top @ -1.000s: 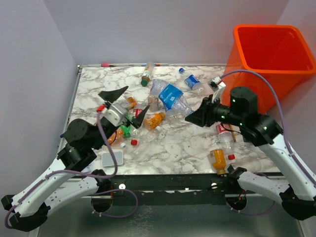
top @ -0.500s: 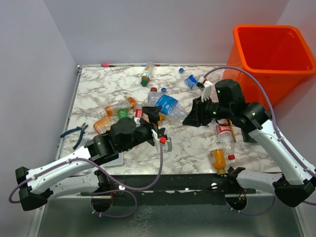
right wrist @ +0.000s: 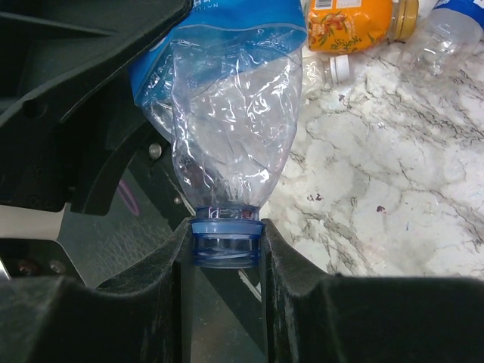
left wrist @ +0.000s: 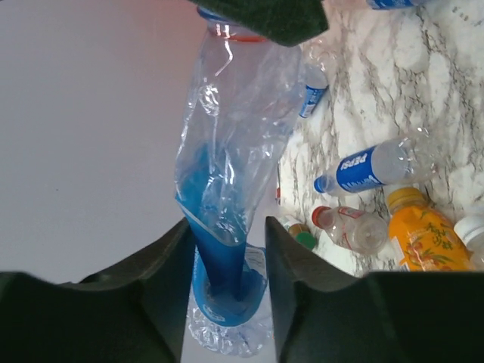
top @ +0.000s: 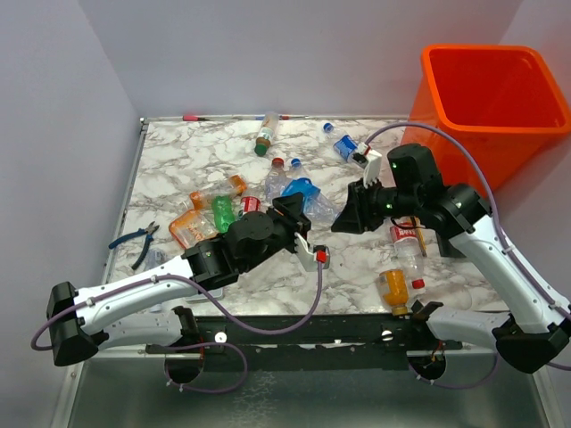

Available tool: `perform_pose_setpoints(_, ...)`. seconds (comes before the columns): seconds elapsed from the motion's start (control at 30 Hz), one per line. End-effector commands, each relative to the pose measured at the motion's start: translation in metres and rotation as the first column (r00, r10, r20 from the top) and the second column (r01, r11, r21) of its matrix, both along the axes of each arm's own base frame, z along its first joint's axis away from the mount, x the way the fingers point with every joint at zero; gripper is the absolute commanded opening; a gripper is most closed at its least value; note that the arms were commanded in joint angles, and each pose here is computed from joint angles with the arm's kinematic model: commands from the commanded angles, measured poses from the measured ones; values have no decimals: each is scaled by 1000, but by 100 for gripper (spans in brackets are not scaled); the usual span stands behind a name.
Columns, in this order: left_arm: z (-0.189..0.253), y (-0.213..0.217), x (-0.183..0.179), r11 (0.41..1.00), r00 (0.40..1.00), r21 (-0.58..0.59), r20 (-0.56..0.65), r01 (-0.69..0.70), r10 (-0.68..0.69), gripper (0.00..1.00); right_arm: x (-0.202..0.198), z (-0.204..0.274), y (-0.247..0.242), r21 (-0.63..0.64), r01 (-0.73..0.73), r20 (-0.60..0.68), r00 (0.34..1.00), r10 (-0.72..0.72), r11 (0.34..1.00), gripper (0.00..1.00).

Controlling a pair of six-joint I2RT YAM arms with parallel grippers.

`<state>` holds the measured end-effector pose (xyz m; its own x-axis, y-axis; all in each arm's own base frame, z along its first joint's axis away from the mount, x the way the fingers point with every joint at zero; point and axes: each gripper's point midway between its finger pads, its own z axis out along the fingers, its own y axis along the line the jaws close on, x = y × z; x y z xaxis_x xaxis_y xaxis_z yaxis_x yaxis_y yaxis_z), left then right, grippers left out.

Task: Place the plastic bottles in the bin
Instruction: Pick up the plastic bottle from the corner of the board.

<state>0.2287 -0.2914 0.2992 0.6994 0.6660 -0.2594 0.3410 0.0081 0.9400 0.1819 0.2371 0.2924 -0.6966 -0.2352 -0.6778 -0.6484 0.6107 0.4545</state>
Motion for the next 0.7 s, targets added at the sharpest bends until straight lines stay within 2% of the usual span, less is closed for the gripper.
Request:
perform_pose_setpoints(0.0,10,-3,7,998,998,-53,54,-31,34,35,-15,22,3,76,-54,28,998,52,996,0)
perform_pose_setpoints(0.1,10,-4,8,994,998,-97,32,-43,46,26,-18,32,6,114,-68,47,997,63,991,0)
perform_pose_setpoints(0.13,10,-4,8,992,999,-119,19,-46,49,24,-18,37,6,125,-69,57,996,62,990,11)
perform_pose_setpoints(0.2,13,-3,6,984,998,-166,-12,-56,55,20,-19,49,7,151,-75,88,994,62,986,51)
perform_pose_setpoints(0.23,16,-2,6,978,998,-198,-33,-64,59,18,-19,58,5,169,-69,120,992,49,983,65)
perform_pose_setpoints(0.3,23,0,2,957,994,-277,-95,-83,58,16,-16,79,0,212,-49,205,979,4,976,77)
perform_pose_setpoints(0.4,21,-1,-9,919,973,-381,-230,-99,9,11,-12,120,-13,329,-5,367,922,-123,944,83)
perform_pose_setpoints(0.5,14,-9,-25,864,911,-486,-403,-132,-87,6,-14,150,-23,452,-11,466,855,-226,892,84)
perform_pose_setpoints(0.57,12,-17,-38,817,837,-550,-519,-172,-173,4,-16,160,-25,506,-33,500,825,-262,862,84)
perform_pose_setpoints(0.67,9,-32,-58,759,689,-605,-657,-241,-305,0,-13,165,-24,548,-51,520,802,-292,835,84)
